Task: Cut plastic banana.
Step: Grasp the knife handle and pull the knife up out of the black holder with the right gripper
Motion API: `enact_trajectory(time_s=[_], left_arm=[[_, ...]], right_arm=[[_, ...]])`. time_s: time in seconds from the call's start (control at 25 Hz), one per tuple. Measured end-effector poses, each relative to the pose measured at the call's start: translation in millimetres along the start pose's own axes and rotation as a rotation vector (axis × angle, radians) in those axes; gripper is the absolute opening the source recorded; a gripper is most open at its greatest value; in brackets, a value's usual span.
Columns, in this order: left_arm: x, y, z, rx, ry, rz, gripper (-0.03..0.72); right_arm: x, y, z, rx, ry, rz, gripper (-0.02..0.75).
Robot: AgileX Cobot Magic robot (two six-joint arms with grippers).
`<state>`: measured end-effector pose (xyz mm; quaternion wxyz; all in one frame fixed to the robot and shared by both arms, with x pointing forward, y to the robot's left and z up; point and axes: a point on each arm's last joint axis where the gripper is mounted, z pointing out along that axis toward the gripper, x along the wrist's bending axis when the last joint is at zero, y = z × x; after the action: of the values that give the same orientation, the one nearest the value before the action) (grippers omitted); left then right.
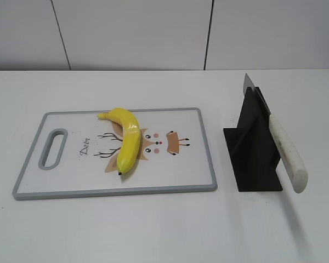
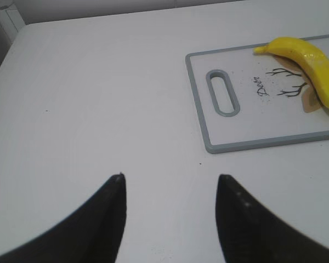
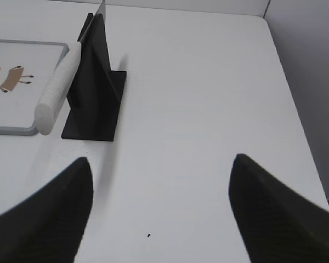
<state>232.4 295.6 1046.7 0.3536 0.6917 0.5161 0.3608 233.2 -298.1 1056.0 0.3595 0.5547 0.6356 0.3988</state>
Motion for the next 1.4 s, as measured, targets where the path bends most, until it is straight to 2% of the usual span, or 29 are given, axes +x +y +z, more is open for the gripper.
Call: enact_trajectory(time_s=[1.4], left_arm=[[0.0,0.0,0.0,0.0,0.0,-0.002,0.489]], right_arm=[[0.0,0.0,0.0,0.0,0.0,0.0,0.59]])
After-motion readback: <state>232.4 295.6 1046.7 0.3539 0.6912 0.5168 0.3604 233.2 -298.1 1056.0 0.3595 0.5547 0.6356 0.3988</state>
